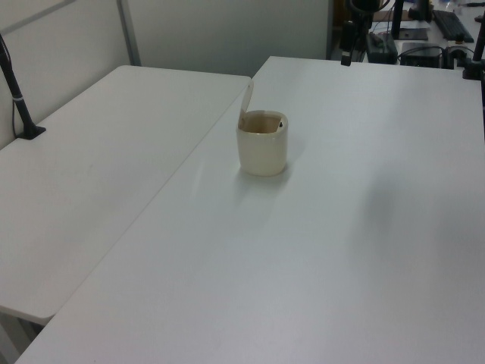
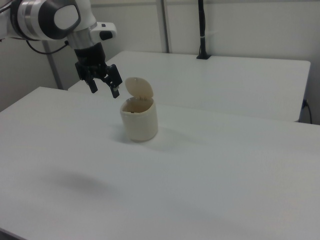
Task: Open the trash bin
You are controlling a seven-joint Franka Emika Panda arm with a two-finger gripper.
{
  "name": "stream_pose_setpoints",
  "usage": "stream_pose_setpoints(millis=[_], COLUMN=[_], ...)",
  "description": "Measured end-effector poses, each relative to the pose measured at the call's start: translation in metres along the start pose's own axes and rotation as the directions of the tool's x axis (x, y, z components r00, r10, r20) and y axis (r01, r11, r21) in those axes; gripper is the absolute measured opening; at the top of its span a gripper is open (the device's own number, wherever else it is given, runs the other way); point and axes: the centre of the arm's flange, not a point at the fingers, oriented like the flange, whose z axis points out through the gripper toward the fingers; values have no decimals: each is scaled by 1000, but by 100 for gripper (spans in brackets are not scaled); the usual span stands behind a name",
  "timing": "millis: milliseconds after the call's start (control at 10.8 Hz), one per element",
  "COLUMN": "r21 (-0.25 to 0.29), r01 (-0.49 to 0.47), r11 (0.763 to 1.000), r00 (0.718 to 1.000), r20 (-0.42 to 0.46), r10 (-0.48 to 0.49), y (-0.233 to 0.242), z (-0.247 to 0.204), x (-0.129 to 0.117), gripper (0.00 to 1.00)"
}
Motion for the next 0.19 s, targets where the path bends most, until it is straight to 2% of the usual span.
stream_pose_setpoints(millis=[185], r21=[0], r01=[3], r11=[1000], r00=[1000], r20=[4], r10=[-3], y=[-1], z=[2], x=[0], gripper=[100])
